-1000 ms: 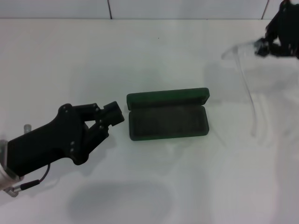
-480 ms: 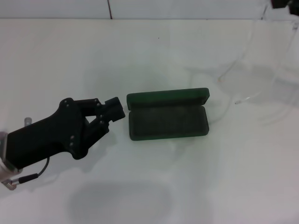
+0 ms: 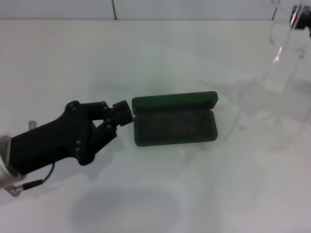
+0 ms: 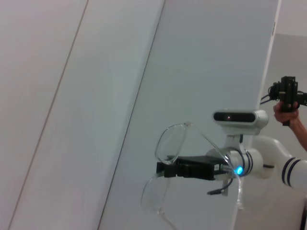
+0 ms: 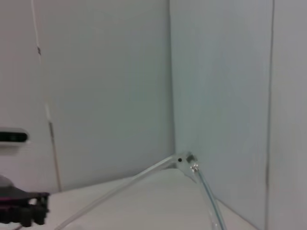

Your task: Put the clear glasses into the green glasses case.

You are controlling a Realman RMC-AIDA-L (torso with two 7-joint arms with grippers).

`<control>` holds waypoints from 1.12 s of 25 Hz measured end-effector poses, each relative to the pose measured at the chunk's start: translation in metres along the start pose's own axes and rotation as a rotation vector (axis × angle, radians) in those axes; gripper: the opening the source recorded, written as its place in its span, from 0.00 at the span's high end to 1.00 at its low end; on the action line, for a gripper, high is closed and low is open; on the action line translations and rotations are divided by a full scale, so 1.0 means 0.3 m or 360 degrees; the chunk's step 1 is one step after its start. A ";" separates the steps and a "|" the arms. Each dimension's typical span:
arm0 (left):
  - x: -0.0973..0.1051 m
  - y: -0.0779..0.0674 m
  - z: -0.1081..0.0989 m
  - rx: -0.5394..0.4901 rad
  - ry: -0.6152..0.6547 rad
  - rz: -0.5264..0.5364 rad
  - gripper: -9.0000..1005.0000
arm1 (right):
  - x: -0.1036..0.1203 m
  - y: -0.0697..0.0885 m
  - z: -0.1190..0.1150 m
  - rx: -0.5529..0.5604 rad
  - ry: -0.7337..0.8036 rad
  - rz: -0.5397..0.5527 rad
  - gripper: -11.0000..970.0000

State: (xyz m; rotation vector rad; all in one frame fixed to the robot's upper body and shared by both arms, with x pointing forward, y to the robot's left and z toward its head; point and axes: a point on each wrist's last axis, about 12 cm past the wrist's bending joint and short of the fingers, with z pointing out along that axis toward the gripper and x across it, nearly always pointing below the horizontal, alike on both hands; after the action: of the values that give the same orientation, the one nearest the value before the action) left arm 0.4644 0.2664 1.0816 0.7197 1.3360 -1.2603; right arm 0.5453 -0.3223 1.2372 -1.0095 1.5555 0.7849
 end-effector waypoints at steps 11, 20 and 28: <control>-0.025 -0.015 0.018 0.0137 -0.0042 0.0044 0.88 | 0.175 -0.027 0.113 -0.0046 -0.0191 0.0151 0.89; -0.055 0.004 0.093 0.0316 0.0010 0.0082 0.88 | 0.276 0.032 0.280 -0.0258 -0.0280 0.0301 0.89; -0.110 0.027 0.175 0.0473 0.0064 0.0113 0.91 | 0.288 0.089 0.358 -0.0445 -0.0223 0.0318 0.89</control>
State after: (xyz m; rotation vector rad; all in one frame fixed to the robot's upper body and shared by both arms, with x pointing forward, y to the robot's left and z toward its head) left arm 0.4945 0.2273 1.1200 0.9953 1.1561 -1.4090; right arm 0.5602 -0.2335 1.1296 -0.9837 1.4660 1.2130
